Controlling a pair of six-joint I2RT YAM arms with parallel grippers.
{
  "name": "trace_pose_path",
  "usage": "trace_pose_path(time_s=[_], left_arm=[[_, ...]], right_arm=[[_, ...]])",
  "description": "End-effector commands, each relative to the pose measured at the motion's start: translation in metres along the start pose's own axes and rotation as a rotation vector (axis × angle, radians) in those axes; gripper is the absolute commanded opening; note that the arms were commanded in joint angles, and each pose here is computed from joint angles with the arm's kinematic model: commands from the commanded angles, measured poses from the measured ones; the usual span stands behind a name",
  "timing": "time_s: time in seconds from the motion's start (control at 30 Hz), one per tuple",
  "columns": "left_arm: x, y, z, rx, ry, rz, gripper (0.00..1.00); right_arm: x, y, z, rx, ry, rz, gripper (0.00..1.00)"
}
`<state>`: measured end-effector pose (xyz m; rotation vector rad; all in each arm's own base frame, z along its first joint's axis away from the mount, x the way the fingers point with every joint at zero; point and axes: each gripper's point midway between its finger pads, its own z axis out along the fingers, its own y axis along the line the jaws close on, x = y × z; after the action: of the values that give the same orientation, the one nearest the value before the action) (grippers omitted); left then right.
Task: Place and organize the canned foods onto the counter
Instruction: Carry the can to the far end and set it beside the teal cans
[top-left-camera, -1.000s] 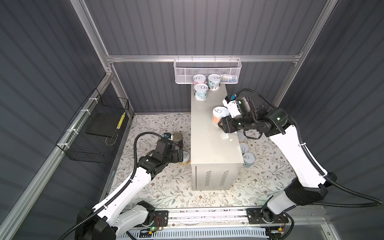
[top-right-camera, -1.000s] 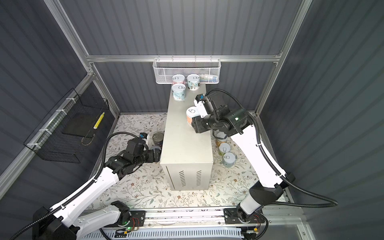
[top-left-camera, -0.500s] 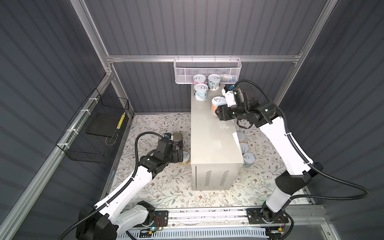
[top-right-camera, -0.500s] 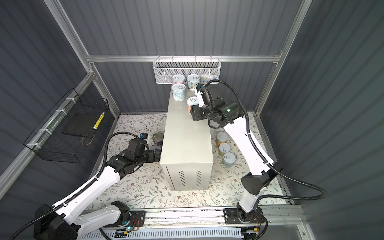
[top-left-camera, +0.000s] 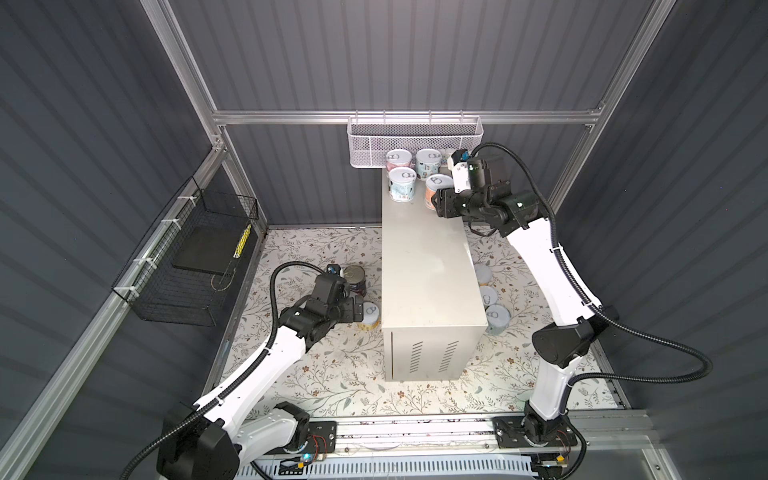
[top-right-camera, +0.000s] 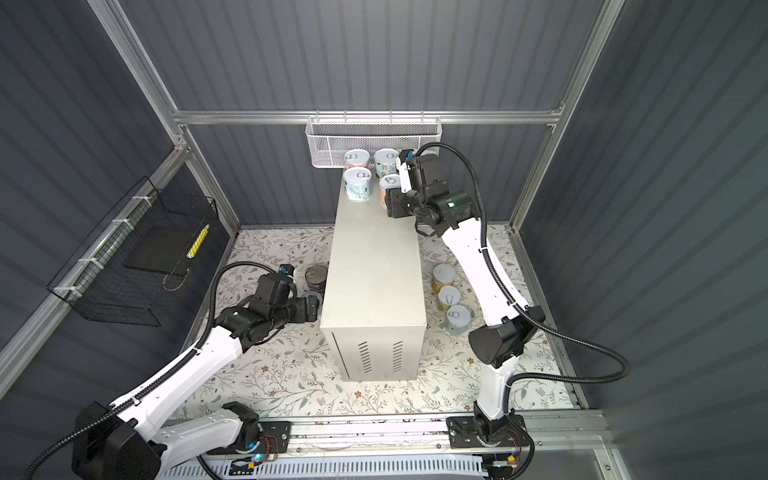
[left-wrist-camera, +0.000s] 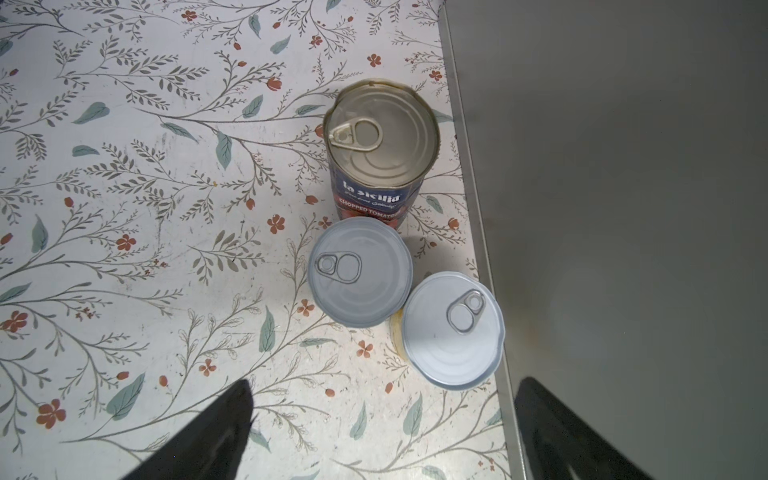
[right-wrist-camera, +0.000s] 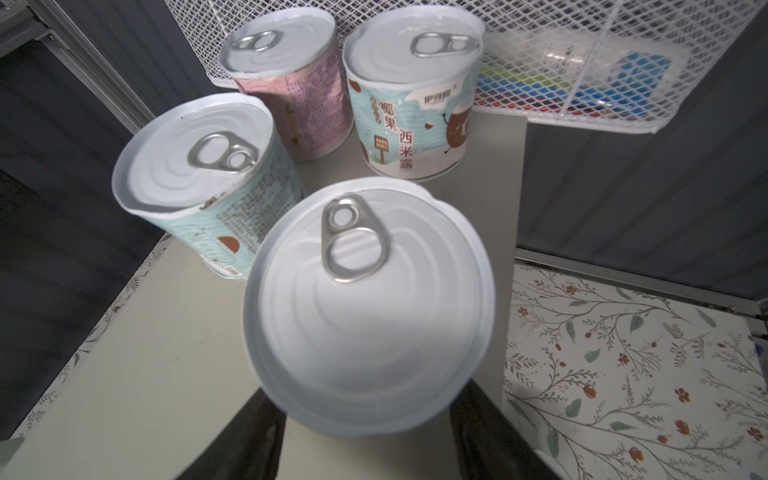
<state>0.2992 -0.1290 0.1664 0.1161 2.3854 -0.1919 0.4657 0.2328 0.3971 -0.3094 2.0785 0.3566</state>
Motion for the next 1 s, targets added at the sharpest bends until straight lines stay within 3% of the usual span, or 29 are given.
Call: trace_pose_path(time_s=[0.0,0.97], left_arm=[[-0.011,0.0,-0.002,-0.002,-0.01,0.013,1.0],[-0.011,0.004,0.003,-0.017,-0.001,0.009,1.0]], right_arm=[[-0.017,0.006,0.004,-0.035,-0.062,-0.015,0.64],[-0.024,-0.003,0.035,-0.061,-0.074,0.033,0.64]])
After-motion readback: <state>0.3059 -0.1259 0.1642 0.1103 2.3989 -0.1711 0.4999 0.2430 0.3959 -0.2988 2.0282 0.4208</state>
